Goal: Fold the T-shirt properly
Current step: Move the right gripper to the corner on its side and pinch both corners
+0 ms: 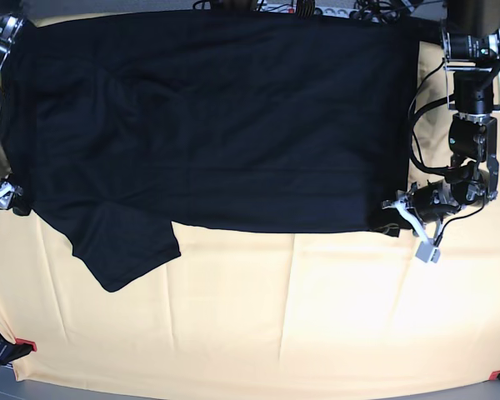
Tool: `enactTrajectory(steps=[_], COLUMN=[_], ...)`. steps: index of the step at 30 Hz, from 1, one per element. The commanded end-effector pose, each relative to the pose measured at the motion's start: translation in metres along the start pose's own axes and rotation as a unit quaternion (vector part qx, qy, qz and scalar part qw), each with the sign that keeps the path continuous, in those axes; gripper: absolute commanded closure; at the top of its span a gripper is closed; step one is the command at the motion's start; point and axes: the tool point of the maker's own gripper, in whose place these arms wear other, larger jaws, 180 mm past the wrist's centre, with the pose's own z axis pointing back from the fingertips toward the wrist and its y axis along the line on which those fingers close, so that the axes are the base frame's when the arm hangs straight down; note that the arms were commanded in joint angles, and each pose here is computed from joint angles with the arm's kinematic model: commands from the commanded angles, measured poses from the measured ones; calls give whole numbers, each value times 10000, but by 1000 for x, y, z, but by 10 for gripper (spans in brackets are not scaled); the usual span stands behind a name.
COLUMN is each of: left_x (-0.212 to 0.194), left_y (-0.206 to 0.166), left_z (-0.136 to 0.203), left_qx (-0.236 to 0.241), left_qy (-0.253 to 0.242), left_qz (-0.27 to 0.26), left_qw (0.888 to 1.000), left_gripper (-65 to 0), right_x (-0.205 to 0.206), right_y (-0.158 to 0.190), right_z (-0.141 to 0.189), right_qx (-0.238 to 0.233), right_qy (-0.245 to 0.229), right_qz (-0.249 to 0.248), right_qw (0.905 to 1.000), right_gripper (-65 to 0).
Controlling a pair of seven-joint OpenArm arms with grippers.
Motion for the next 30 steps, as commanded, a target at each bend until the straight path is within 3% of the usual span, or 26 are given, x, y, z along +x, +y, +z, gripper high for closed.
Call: enactTrajectory(steps=[1,5,13,25,27,30], left_x=[15,15,15,15,15,16], left_y=[4,4,4,3,3,3], left_z=[7,7,7,6,6,6], left_qx=[92,92,91,67,66,65], left_qy=[-103,-102,-103,-112,-115,-118], left_qz=[-127,-127,-126,-111,-111,-113], left_qw=[9998,9998,9998,9999,9999,9998], left_gripper=[0,0,0,0,0,0], right_x=[25,28,15,-8,-5,0], right_y=[-4,-2,-13,38,39,38], right_z=[3,-14,-17,-25,-25,-25], right_qx=[18,160,-139,1080,1093,1079], right_qy=[-247,-118,127,237,185,78], right_qz=[65,-117,-59,-488,-496,-495], right_qw=[9997,9997,9998,9927,9926,9929], right_gripper=[-377,-377,-377,-375,-319,-66])
